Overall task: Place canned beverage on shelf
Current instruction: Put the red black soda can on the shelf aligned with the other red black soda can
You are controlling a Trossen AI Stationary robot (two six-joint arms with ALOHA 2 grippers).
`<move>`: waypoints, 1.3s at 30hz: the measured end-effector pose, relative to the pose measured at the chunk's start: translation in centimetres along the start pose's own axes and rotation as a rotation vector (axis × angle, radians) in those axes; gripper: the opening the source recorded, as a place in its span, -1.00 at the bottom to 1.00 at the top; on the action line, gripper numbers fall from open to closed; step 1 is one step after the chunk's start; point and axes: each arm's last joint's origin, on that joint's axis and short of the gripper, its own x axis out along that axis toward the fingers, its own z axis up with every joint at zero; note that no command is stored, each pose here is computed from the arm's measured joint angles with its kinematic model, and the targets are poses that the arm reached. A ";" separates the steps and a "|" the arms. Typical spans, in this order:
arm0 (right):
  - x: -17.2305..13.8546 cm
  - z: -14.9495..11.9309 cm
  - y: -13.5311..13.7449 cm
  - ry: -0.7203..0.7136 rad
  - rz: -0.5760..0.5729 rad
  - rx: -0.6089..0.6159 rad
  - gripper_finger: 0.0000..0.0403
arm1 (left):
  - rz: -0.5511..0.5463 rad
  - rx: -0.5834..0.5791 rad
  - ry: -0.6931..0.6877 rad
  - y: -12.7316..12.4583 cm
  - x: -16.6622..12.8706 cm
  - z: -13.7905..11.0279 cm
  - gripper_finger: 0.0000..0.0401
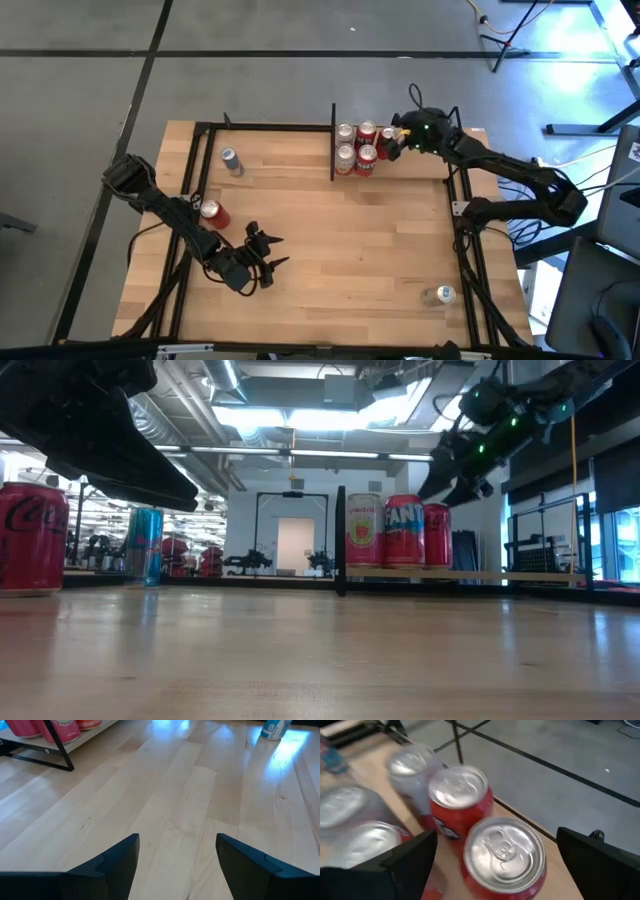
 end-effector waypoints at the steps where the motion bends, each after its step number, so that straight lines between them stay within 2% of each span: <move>1: -0.7 0.6 0.1 0.000 0.010 -0.001 0.92 | -0.004 0.003 0.003 0.0 0.0 0.0 0.26; 4: -3.2 2.7 0.4 -0.009 0.071 -0.005 0.88 | -0.014 0.014 -0.001 0.1 -0.2 0.3 0.26; 8: -6.3 4.5 2.3 -0.052 0.166 -0.043 0.85 | -0.066 -0.010 -0.020 0.3 -1.1 1.8 0.26; 14: -8.0 3.9 7.1 -0.127 0.343 -0.154 0.85 | -0.207 0.000 -0.063 1.3 -3.2 4.7 0.26; 17: -7.9 2.7 9.6 -0.137 0.389 -0.205 0.85 | -0.255 0.082 -0.095 1.8 -4.2 5.7 0.26; 23: -7.2 -0.3 13.5 -0.159 0.439 -0.278 0.85 | -0.190 0.073 -0.132 3.8 -4.9 7.3 0.35; 30: -6.1 -2.1 16.4 -0.188 0.472 -0.322 0.86 | -0.051 0.098 -0.067 7.6 -5.0 8.0 0.79; 33: -5.6 -2.5 17.2 -0.186 0.487 -0.330 0.86 | -0.030 0.144 -0.028 8.9 -5.5 8.0 0.94; 37: -4.5 -3.2 18.2 -0.171 0.494 -0.342 0.86 | -0.047 0.087 -0.007 9.5 -6.1 7.9 0.98; 39: -4.0 -3.5 18.5 -0.166 0.494 -0.344 0.86 | -0.020 0.076 0.017 9.8 -6.1 7.7 0.97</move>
